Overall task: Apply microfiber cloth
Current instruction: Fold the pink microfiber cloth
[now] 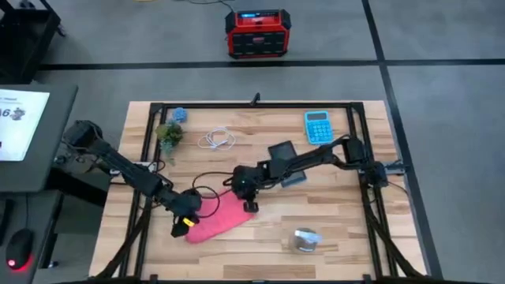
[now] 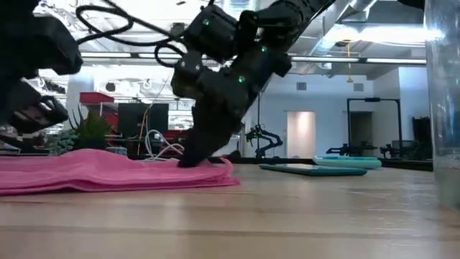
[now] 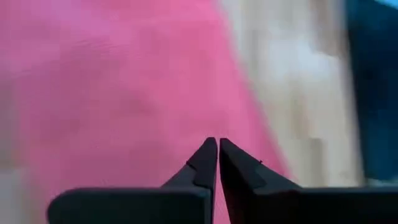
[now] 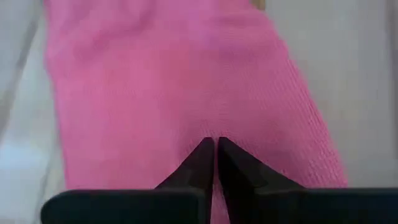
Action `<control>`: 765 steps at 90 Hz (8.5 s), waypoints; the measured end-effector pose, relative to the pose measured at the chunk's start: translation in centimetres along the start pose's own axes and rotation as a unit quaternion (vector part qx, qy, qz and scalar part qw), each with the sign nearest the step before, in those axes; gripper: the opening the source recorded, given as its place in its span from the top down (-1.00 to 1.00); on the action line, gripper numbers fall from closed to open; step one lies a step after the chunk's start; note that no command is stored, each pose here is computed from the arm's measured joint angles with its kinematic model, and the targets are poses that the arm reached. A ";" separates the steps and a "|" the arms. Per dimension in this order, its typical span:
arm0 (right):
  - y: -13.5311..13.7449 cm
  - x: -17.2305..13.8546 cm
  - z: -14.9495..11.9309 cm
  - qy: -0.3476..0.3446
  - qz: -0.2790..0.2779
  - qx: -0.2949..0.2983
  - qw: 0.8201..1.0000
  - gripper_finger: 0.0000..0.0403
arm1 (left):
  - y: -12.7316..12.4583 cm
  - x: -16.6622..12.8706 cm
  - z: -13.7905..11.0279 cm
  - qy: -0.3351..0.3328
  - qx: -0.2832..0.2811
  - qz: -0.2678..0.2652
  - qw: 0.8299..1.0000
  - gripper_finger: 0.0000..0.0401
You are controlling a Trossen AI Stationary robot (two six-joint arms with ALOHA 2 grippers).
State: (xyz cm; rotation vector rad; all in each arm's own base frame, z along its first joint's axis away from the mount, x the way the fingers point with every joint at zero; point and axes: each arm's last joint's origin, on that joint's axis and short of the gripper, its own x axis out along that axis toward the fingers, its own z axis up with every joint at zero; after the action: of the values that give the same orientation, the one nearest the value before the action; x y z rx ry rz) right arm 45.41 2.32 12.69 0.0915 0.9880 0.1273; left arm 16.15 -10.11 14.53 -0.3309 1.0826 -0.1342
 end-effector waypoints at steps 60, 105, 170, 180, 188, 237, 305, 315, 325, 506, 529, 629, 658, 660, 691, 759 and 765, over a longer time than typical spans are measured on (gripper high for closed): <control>0.3 -3.1 1.4 -0.034 -0.078 0.024 0.996 0.94 | 0.3 -1.4 0.3 -0.001 0.013 0.066 0.998 1.00; -1.6 -0.8 0.0 -0.004 -0.156 0.072 0.985 0.94 | 2.4 0.4 -1.9 -0.008 -0.045 0.136 0.990 1.00; -1.3 0.6 1.6 -0.078 -0.122 0.099 0.985 0.94 | 1.7 -0.1 -0.2 -0.086 -0.010 0.173 0.981 1.00; -2.1 1.8 1.0 -0.070 -0.127 0.113 0.983 0.94 | 2.9 0.6 -1.7 -0.076 -0.045 0.187 0.978 1.00; -2.5 1.8 0.8 -0.055 -0.131 0.115 0.983 0.94 | 3.4 0.8 -2.4 -0.085 -0.080 0.190 0.975 1.00; -2.6 -5.4 2.6 -0.041 -0.150 0.062 0.986 0.94 | 0.2 -0.3 1.4 -0.171 -0.002 0.127 0.977 1.00; 6.5 -0.9 1.7 -0.072 -0.062 0.003 0.995 0.09 | 2.8 -0.5 3.2 -0.160 0.089 0.200 0.962 0.94; 5.5 -0.8 0.8 -0.028 -0.089 0.031 0.995 0.04 | 3.3 -0.5 3.5 -0.152 0.087 0.195 0.965 0.81; 4.0 -1.8 0.5 0.007 -0.116 0.058 0.992 0.06 | 3.3 -0.5 3.6 -0.143 0.086 0.164 0.972 0.69; -5.4 -3.5 -2.7 -0.052 0.045 0.261 0.963 0.99 | -0.4 4.2 -0.1 -0.100 0.090 0.156 0.979 0.64; -4.2 -8.4 -0.1 -0.127 0.059 0.252 0.957 1.00 | 0.8 3.9 0.8 -0.176 0.081 0.267 0.944 0.64; 2.2 -8.9 3.7 -0.183 0.054 0.213 0.958 1.00 | 1.6 2.4 -1.9 -0.216 -0.141 0.222 0.940 0.91; 0.7 -8.4 2.6 -0.109 0.013 0.226 0.968 1.00 | 0.5 1.9 -1.3 -0.215 -0.145 0.168 0.951 0.95; 0.4 -8.6 2.6 -0.105 0.008 0.227 0.968 1.00 | 0.3 1.8 -1.1 -0.221 -0.143 0.159 0.951 0.95; -0.7 -12.0 3.8 -0.067 -0.129 0.227 0.963 1.00 | -0.3 1.4 0.8 -0.277 -0.083 0.136 0.947 0.95; 0.1 -4.5 5.0 -0.121 0.017 0.218 0.968 1.00 | 0.7 2.0 -0.5 -0.151 -0.006 0.192 0.970 0.95; -0.1 -3.5 5.4 -0.150 0.028 0.228 0.962 1.00 | 0.7 2.3 -0.4 -0.163 0.001 0.180 0.970 0.96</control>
State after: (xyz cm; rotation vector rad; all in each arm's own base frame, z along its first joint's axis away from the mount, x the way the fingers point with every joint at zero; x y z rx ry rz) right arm 48.03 1.63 18.50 0.5473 0.6962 -0.0657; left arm 16.83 -10.21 12.18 -0.1432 0.7988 0.2382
